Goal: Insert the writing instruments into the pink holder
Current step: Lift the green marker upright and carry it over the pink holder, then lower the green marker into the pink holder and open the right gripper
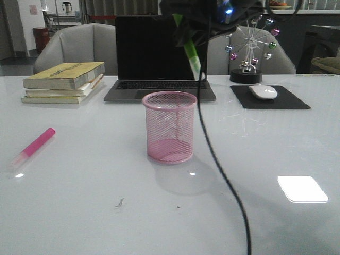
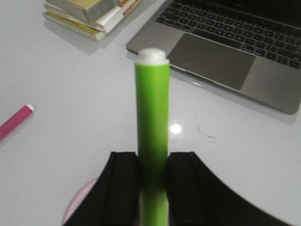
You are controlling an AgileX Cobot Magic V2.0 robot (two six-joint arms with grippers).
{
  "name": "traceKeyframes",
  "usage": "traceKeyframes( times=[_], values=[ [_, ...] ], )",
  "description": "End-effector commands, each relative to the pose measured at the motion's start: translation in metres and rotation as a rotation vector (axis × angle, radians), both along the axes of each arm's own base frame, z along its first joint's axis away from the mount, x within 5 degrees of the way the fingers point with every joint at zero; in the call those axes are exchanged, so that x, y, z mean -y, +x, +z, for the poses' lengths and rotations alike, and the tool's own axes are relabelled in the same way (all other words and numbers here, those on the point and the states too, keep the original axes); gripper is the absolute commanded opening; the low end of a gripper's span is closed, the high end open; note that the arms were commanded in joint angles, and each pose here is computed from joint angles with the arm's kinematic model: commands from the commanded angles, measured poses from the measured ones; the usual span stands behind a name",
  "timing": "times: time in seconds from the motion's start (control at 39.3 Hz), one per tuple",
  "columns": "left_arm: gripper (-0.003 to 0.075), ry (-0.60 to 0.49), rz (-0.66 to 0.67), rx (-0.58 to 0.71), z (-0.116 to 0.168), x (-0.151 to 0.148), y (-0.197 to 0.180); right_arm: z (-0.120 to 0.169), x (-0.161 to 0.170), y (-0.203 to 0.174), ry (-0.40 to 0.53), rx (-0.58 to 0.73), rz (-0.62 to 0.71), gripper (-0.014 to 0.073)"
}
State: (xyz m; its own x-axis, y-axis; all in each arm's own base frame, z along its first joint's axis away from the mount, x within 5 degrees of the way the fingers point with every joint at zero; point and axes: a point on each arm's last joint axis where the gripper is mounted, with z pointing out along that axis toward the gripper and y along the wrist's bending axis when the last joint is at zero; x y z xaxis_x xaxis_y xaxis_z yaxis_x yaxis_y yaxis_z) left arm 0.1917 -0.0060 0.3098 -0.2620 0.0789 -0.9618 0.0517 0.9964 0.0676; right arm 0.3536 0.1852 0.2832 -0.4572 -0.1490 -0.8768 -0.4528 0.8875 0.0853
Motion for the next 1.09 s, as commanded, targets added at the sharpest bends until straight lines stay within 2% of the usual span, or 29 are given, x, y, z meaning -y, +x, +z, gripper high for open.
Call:
traceKeyframes(
  times=[0.0,0.23,0.46,0.66,0.74,0.92,0.97,1.07],
  values=[
    [0.0405,-0.015,0.001,0.116,0.02,0.001,0.002,0.033,-0.006,-0.01,0.089,0.221,-0.02,0.0057],
    [0.0405,-0.015,0.001,0.116,0.02,0.001,0.002,0.012,-0.014,-0.021,0.102,0.285,-0.027,0.0057],
    [0.0405,-0.015,0.001,0.116,0.02,0.001,0.002,-0.027,-0.018,-0.016,0.043,0.189,-0.018,0.0057],
    [0.0405,-0.015,0.001,0.116,0.02,0.001,0.002,-0.04,-0.02,-0.014,0.018,0.14,-0.01,0.0071],
    [0.0405,-0.015,0.001,0.116,0.02,0.001,0.002,-0.04,-0.02,-0.014,0.018,0.14,-0.01,0.0134],
    [0.0405,-0.015,0.001,0.116,0.02,0.001,0.002,-0.039,-0.02,-0.015,0.022,0.144,-0.011,0.0446],
    [0.0405,-0.015,0.001,0.116,0.02,0.001,0.002,-0.035,-0.02,-0.015,0.027,0.151,-0.011,0.0475],
    [0.0405,-0.015,0.001,0.116,0.02,0.001,0.002,-0.024,-0.018,-0.019,0.036,0.171,-0.007,0.0478]
  ],
)
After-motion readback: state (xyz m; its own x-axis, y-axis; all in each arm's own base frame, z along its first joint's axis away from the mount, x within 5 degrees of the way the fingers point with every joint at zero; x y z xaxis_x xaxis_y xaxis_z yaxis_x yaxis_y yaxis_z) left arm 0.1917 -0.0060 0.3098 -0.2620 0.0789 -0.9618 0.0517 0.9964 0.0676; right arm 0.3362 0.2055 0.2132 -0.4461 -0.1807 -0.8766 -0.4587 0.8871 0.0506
